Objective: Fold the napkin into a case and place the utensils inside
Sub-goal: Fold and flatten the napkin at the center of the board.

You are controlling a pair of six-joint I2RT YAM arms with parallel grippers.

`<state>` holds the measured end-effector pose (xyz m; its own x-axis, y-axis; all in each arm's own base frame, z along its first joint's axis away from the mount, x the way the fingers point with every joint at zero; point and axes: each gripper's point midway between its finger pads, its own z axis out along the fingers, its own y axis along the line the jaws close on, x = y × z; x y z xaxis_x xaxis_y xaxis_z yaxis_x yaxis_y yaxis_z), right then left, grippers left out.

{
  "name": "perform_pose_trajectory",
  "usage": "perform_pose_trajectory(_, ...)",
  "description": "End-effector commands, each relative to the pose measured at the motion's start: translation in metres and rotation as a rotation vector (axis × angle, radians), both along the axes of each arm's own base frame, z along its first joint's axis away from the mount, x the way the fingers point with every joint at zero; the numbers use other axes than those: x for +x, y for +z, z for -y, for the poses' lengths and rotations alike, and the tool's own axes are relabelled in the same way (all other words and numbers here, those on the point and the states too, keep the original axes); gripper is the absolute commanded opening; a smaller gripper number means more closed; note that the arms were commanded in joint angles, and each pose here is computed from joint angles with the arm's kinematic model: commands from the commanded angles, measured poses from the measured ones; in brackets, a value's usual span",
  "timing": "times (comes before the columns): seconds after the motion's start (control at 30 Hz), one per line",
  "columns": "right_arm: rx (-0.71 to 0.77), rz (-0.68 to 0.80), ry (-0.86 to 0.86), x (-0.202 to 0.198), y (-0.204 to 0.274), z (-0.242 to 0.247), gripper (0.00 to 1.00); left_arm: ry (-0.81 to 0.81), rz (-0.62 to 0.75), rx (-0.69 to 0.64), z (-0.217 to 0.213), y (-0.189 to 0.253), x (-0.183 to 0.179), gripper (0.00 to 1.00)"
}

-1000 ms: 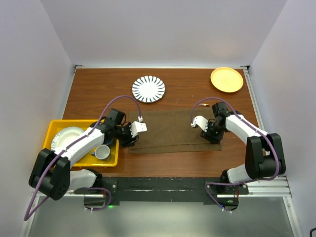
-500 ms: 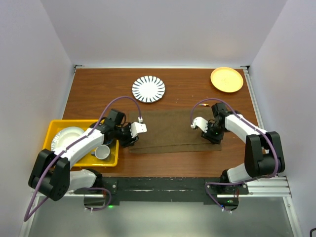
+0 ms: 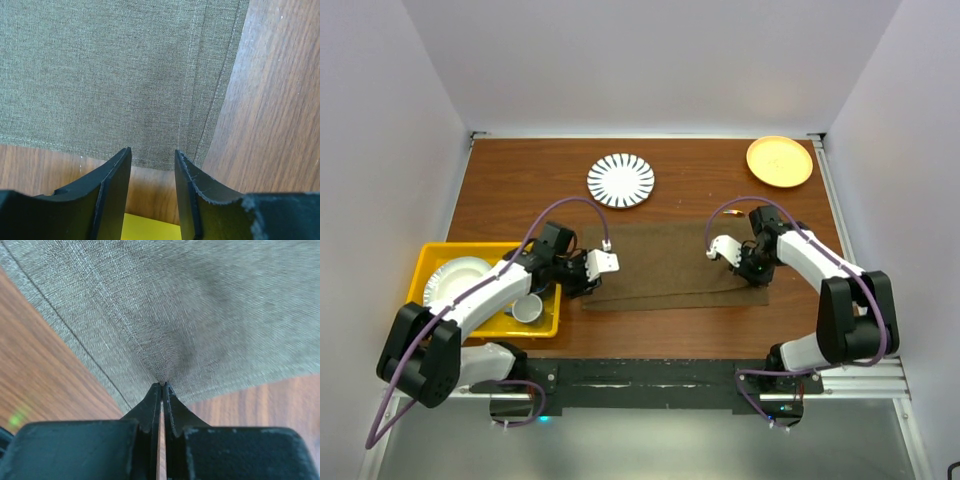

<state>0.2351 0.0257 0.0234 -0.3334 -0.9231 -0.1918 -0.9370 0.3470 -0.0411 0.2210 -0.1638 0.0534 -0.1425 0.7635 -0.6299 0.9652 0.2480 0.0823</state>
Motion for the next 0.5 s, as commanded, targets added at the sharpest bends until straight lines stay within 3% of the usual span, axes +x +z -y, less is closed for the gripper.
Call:
perform_pose_trajectory(0.0, 0.043, 0.062, 0.008, 0.010, 0.034, -0.009, 0.00, -0.050, 0.078, -0.028, 0.009, 0.012, 0.004, 0.43)
perform_pose_trajectory(0.47, 0.045, 0.026, 0.004, 0.004, 0.032, -0.009, 0.00, -0.164, 0.175, 0.100, 0.019, -0.016, -0.017, 0.38)
